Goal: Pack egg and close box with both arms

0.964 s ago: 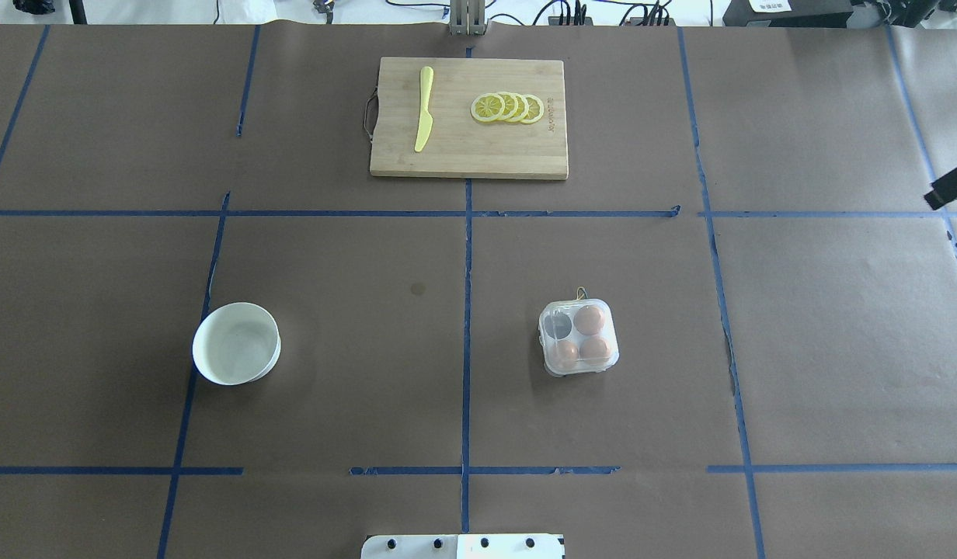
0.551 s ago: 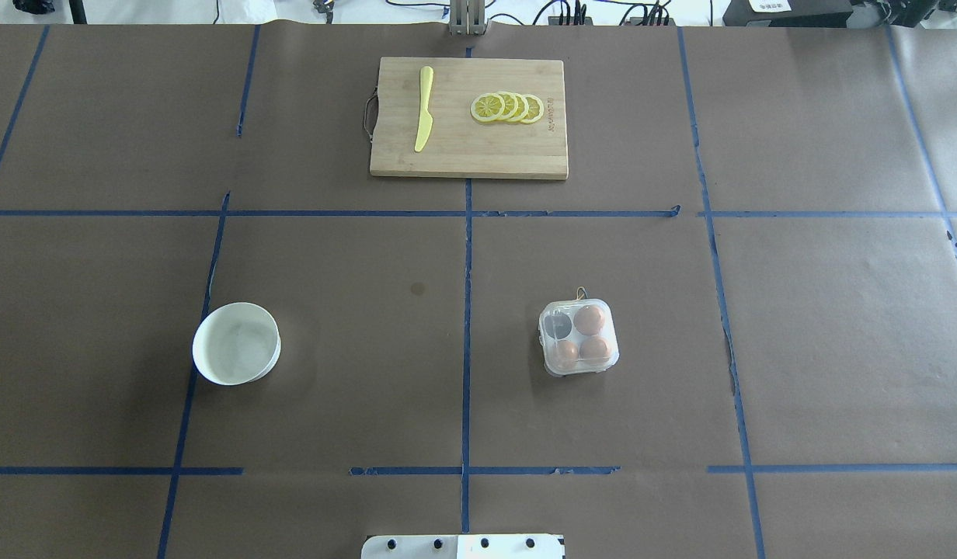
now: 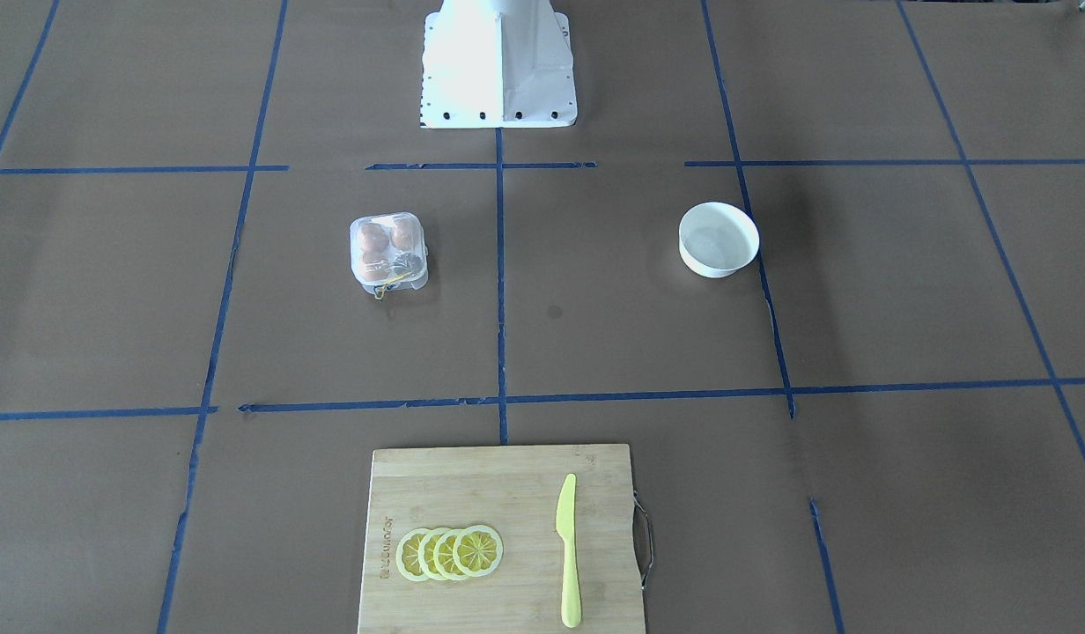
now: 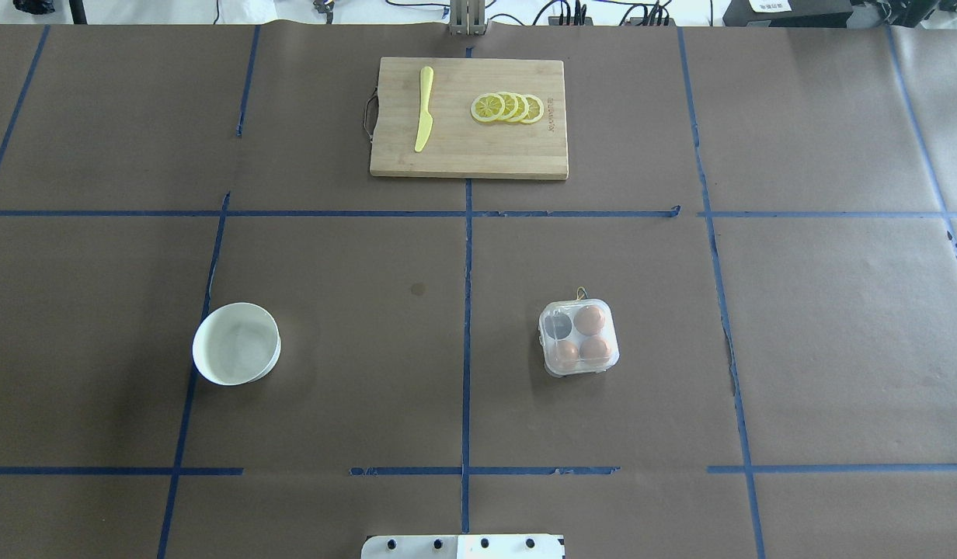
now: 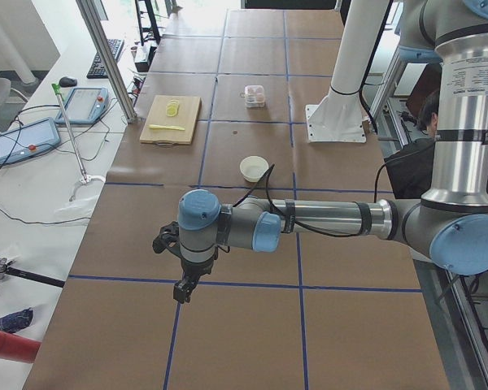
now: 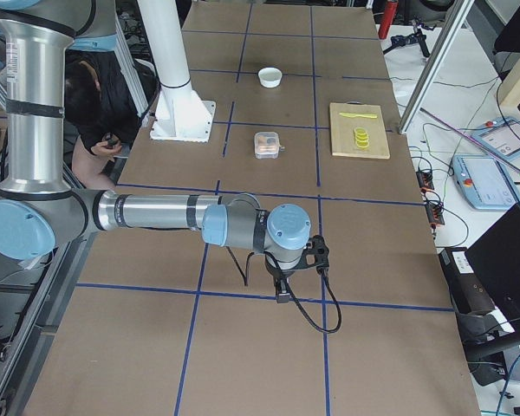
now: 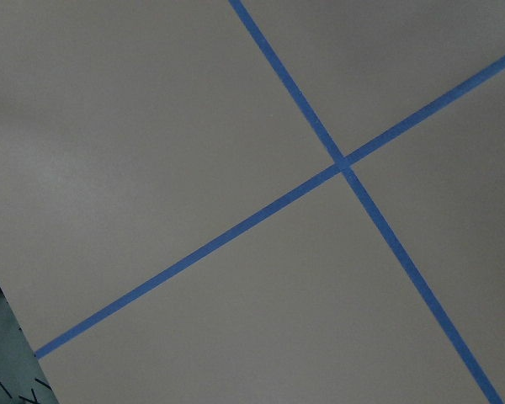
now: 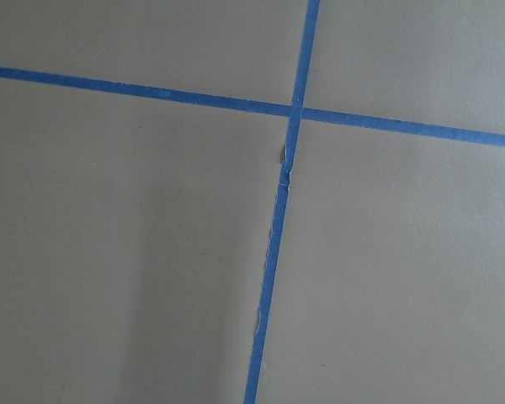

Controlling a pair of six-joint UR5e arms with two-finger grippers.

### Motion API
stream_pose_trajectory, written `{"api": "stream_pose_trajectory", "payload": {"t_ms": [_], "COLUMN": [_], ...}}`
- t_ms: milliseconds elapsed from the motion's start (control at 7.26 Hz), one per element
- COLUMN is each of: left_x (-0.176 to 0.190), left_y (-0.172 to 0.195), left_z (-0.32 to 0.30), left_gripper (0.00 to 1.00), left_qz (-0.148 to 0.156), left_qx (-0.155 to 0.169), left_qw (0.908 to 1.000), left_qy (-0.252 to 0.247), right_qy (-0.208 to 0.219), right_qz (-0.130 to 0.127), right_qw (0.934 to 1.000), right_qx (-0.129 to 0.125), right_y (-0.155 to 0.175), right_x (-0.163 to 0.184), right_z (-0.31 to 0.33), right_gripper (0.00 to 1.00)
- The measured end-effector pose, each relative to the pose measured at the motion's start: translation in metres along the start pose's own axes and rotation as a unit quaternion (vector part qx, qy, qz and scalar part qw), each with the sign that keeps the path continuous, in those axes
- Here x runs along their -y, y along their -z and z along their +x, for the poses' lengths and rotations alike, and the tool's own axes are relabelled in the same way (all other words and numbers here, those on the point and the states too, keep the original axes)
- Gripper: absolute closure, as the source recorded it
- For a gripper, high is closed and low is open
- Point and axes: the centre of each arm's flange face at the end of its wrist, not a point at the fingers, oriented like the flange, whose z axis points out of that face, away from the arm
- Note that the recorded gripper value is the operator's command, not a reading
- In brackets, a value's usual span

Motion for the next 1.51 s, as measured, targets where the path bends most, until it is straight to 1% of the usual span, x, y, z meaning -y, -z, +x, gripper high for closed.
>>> {"api": "stream_pose_trajectory", "payload": {"t_ms": [138, 275, 413, 551, 964, 1377, 1515], "left_x": [0.008, 0.013, 0.012, 0.008, 0.003, 0.005, 0.003], "left_y": [-0.010, -0.021, -0.027, -0.031, -0.032, -0.015, -0.003], "left_z": [0.016, 0.033, 0.043, 0.046, 0.044, 0.030, 0.022], "left_gripper": [0.00, 0.00, 0.00, 0.00, 0.00, 0.00, 0.00], "left_qz": [-0.003, -0.007, -0.011, -0.016, -0.022, -0.008, 0.004], "left_qx": [-0.025, -0.059, -0.080, -0.088, -0.089, -0.083, -0.079], "left_qw": [0.9993, 0.9967, 0.9936, 0.9913, 0.9829, 0.9795, 0.9783], "left_qy": [0.028, 0.056, 0.079, 0.096, 0.159, 0.183, 0.191], "right_qy": [-0.002, -0.003, -0.003, -0.003, -0.010, -0.018, -0.021], "right_qz": [0.000, 0.000, 0.000, -0.001, -0.005, -0.005, -0.002], "right_qw": [1.0000, 1.0000, 1.0000, 1.0000, 0.9999, 0.9998, 0.9998], "right_qx": [0.000, 0.000, 0.000, -0.002, -0.002, 0.000, 0.001], "right_y": [0.000, 0.000, 0.000, -0.001, -0.005, -0.005, -0.003], "right_x": [-0.001, -0.002, -0.001, -0.002, -0.003, -0.005, -0.006], "right_z": [0.000, 0.000, 0.000, 0.002, 0.006, 0.009, 0.010], "right_gripper": [0.00, 0.00, 0.00, 0.00, 0.00, 0.00, 0.00]}}
